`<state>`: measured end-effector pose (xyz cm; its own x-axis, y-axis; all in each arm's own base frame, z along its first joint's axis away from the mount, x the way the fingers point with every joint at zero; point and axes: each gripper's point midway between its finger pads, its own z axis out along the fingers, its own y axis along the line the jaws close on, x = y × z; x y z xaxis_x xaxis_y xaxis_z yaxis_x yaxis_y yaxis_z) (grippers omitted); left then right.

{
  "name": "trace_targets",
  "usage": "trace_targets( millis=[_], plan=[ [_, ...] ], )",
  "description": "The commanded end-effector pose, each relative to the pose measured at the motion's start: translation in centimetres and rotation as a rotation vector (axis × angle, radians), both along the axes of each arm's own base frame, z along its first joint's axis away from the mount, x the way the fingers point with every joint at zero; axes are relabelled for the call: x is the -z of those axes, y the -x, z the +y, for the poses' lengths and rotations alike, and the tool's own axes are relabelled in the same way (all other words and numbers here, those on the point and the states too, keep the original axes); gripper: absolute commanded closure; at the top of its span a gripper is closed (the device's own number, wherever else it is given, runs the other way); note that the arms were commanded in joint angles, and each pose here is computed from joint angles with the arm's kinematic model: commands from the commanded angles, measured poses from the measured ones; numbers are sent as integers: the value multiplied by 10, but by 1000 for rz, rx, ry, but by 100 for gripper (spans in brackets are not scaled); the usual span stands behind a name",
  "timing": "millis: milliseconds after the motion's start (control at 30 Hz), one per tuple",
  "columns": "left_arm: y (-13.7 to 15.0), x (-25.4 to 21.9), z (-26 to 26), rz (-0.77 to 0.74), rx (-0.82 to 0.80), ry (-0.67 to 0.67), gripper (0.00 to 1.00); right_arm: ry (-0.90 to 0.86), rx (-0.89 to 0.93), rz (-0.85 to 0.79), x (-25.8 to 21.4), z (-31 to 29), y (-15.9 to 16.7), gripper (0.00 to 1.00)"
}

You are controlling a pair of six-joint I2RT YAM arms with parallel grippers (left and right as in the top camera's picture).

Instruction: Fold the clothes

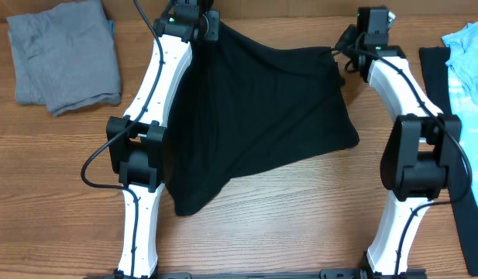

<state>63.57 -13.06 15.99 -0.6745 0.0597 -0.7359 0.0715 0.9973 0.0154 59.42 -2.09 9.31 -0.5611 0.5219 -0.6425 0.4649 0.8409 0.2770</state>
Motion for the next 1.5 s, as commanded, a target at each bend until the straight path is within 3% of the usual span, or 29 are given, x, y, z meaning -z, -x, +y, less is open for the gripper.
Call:
trace_targets(
  millis=[0, 33, 333, 567, 800, 1100, 1333, 1467],
  plan=[
    [-4, 42, 37, 62, -106, -76, 29, 5, 26, 68, 23, -8, 6, 6],
    [0, 46, 52, 87, -140, -106, 0, 4, 35, 113, 25, -14, 16, 0],
    [31, 13, 71, 161, -174, -113, 0, -84, 3, 276, -9, -11, 73, 0],
    [107, 11, 56, 429, -167, -35, 0, -163, -33, 493, -31, 7, 148, 0],
    [171, 28, 54, 704, -160, -30, 0, -161, -53, 740, -16, 11, 209, 0],
    [204, 32, 56, 840, -175, -37, 0, -160, -73, 824, 29, 22, 231, 0],
    [209, 36, 53, 867, -167, -22, 0, -208, -68, 835, 68, 27, 244, 0],
    [208, 36, 53, 866, -167, -23, 0, -209, -65, 829, 78, 25, 246, 7]
  ],
)
